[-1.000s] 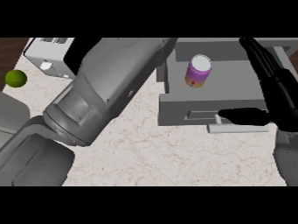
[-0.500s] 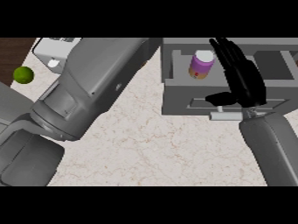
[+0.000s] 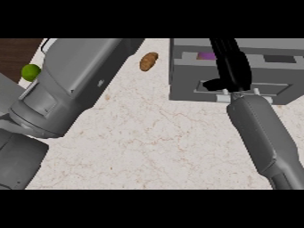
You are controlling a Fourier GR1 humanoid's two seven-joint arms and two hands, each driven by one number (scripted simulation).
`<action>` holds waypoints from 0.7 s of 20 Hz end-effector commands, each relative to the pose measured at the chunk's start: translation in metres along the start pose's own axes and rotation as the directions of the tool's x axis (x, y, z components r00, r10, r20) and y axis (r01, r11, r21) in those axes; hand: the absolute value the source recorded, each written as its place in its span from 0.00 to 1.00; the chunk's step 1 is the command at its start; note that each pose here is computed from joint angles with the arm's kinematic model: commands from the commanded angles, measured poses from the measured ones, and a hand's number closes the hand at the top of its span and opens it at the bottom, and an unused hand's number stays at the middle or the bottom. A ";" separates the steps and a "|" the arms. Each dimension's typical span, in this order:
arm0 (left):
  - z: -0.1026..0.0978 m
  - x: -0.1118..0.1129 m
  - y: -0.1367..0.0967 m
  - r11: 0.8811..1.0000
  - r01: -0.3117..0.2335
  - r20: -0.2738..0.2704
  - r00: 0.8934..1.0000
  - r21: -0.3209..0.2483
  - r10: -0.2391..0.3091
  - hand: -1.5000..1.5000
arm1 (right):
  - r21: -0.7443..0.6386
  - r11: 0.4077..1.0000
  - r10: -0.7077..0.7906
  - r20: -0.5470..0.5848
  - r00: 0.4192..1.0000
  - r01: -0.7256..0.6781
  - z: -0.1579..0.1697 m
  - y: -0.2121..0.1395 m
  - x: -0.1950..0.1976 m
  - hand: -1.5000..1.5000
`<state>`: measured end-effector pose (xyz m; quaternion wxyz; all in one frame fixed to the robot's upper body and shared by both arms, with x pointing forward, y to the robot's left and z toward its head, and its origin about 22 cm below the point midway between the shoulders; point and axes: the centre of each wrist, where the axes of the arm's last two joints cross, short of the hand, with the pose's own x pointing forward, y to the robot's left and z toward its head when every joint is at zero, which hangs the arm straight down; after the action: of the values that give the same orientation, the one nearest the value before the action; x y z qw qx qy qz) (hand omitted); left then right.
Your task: Pick up the can, place it into the drawer and close the drawer
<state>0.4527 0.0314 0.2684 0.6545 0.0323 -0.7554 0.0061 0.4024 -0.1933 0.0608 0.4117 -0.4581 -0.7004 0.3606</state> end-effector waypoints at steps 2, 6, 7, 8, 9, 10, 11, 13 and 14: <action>-0.004 0.001 0.024 1.000 0.015 -0.001 1.000 -0.004 -0.015 0.00 | -0.073 0.997 0.031 -0.040 0.999 -0.034 -0.029 -0.002 0.002 0.00; 0.003 -0.008 0.019 1.000 0.009 -0.018 1.000 -0.011 -0.009 0.00 | -0.108 0.993 0.048 -0.032 0.998 -0.051 -0.041 0.006 0.013 0.00; -0.001 -0.005 0.027 1.000 0.018 0.000 1.000 -0.007 -0.018 0.00 | -0.121 0.991 0.060 -0.030 0.998 -0.063 -0.049 -0.006 -0.002 0.00; 0.000 -0.018 0.032 1.000 0.014 -0.003 1.000 -0.002 -0.014 0.00 | -0.142 0.988 0.062 -0.031 0.998 -0.066 -0.055 -0.008 0.004 0.00; -0.006 0.010 0.044 1.000 0.025 -0.003 1.000 0.005 -0.025 0.00 | -0.130 0.989 0.072 -0.025 0.997 -0.075 -0.054 -0.009 -0.005 0.00; 0.000 -0.008 0.036 1.000 0.020 -0.023 1.000 -0.007 -0.020 0.00 | -0.115 0.990 0.079 -0.028 0.996 -0.082 -0.053 0.006 0.019 0.00; 0.003 -0.028 0.036 0.999 0.021 -0.040 0.999 -0.033 -0.022 0.00 | -0.141 0.987 0.070 -0.033 0.997 -0.074 -0.074 -0.017 0.024 0.00; 0.002 -0.021 0.045 0.999 0.029 -0.027 0.999 -0.014 -0.029 0.00 | -0.150 0.986 0.066 -0.028 0.997 -0.069 -0.069 -0.012 0.013 0.00; -0.001 -0.013 0.058 0.999 0.025 -0.024 0.999 -0.024 -0.025 0.00 | -0.164 0.984 0.066 -0.033 0.997 -0.071 -0.079 -0.027 0.008 0.00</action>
<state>0.4527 0.0718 0.2589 0.6621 0.0364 -0.7485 -0.0046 0.4505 -0.1810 0.0890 0.3866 -0.5067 -0.6950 0.3328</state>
